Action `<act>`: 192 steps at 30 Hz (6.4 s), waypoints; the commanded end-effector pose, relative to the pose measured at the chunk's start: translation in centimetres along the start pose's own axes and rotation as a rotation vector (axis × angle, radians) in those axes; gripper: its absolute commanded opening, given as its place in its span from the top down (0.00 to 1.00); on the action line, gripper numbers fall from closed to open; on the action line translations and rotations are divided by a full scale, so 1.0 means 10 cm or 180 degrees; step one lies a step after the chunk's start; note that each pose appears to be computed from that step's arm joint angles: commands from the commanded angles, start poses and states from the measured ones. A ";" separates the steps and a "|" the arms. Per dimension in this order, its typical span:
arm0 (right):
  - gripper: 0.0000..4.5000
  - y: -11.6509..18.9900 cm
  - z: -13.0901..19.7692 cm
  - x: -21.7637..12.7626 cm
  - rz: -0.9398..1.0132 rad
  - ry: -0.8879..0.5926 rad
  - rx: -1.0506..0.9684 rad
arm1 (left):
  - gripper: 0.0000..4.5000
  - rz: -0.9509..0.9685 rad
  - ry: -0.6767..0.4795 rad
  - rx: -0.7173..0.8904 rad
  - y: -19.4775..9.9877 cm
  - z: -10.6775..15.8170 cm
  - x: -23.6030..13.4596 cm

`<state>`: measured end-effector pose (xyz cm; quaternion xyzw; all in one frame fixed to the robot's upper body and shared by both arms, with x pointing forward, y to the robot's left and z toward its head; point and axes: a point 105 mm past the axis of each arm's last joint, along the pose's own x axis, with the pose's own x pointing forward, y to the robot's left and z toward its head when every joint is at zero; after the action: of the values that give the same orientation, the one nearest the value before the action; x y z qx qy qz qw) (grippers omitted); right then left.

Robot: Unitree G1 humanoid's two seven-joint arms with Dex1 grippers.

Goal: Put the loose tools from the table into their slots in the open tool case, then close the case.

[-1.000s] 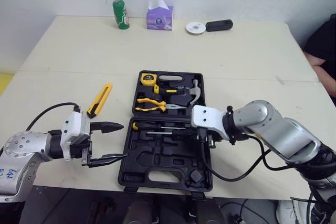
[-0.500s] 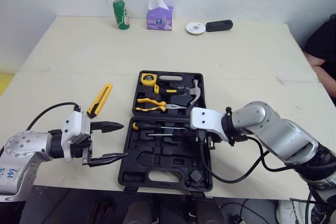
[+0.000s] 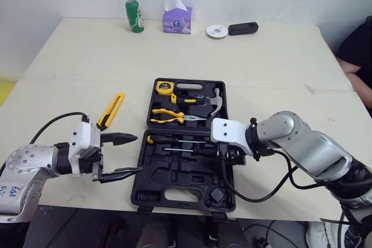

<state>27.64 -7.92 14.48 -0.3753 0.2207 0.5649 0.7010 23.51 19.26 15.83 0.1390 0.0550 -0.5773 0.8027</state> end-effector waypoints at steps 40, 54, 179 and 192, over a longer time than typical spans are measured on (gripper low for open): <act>1.00 0.05 0.04 0.17 0.0078 -0.1796 -0.0258 | 0.00 0.0006 -0.0124 0.0114 0.13 0.09 0.07; 1.00 -0.03 -0.12 0.33 0.0081 -0.1521 0.0035 | 0.00 0.0033 -0.0240 0.0060 0.16 0.17 0.10; 0.02 0.24 0.34 -0.80 -0.0236 -0.3343 -0.0560 | 0.00 0.3593 0.1265 -0.2220 0.36 -0.76 -0.80; 0.02 0.19 0.33 -0.79 -0.0331 -0.3273 -0.0538 | 0.00 0.3505 0.1451 -0.2353 0.40 -0.92 -0.76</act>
<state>23.62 -10.08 20.99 -0.1030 -0.1990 0.6612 0.7160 25.86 29.55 10.75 -0.0126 0.3102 0.0082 0.9505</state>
